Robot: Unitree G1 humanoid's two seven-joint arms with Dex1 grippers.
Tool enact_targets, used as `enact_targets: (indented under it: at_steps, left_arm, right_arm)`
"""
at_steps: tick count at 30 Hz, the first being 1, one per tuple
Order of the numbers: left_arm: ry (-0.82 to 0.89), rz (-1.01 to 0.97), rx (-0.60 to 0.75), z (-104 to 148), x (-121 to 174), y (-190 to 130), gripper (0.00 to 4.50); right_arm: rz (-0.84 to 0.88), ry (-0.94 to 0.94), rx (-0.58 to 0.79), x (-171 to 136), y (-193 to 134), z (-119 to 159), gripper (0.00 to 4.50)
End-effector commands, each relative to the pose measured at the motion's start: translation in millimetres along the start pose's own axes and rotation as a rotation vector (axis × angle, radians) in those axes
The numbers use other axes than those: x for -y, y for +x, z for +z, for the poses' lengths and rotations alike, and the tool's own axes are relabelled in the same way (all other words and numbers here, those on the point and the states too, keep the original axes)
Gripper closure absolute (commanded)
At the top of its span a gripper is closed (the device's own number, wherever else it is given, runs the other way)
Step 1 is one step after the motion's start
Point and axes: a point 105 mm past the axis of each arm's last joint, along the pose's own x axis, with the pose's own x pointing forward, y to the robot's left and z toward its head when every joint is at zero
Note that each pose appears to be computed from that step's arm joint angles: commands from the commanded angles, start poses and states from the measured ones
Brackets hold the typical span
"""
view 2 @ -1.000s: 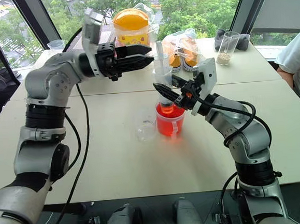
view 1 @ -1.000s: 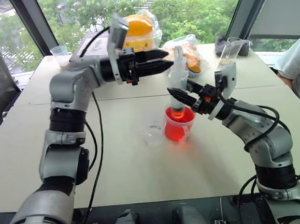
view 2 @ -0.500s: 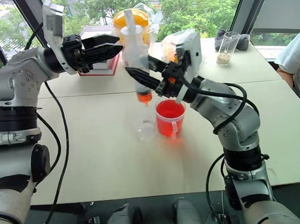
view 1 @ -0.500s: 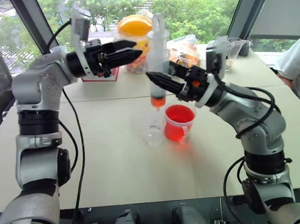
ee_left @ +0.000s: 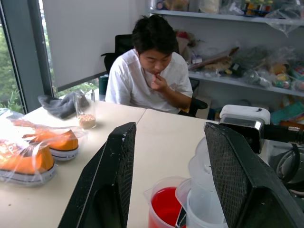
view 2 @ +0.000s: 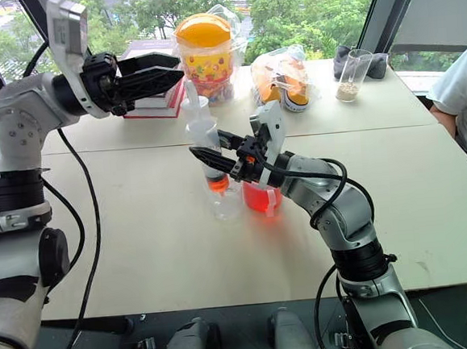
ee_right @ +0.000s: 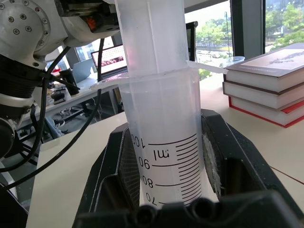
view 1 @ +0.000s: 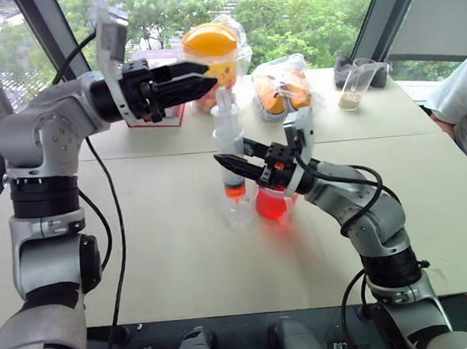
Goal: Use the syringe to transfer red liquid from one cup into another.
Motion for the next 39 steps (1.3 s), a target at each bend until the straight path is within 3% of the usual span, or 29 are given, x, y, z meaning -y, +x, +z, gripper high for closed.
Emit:
enact_targets:
  at_steps: [1, 15, 25, 28, 31, 39]
  left_arm:
    - [0.031, -0.021, 0.021, 9.3, 7.1, -2.5, 2.19]
    - [0.060, -0.043, -0.057, -13.9, 7.9, 3.0, 2.19]
    - [0.061, -0.007, -0.018, -19.1, -3.3, 19.1, 2.19]
    - [0.051, -0.027, -0.015, -22.3, -1.3, 24.5, 2.98]
    - [0.040, -0.045, -0.016, -25.4, 1.1, 27.4, 4.44]
    - [0.029, -0.102, -0.047, -32.1, 9.3, 30.6, 4.48]
  right_arm:
    - [-0.002, -0.048, 0.056, 0.1, -0.7, 15.0, 3.06]
    - [-0.027, -0.058, 0.058, 7.0, -3.2, 18.1, 3.06]
    - [-0.016, -0.060, 0.054, 5.7, -1.7, 18.4, 3.06]
    - [-0.015, -0.059, 0.052, 5.4, -1.9, 17.6, 3.06]
    - [-0.015, -0.059, 0.051, 5.1, -1.7, 17.6, 3.06]
    - [-0.014, -0.070, 0.062, 5.1, 0.5, 22.8, 3.06]
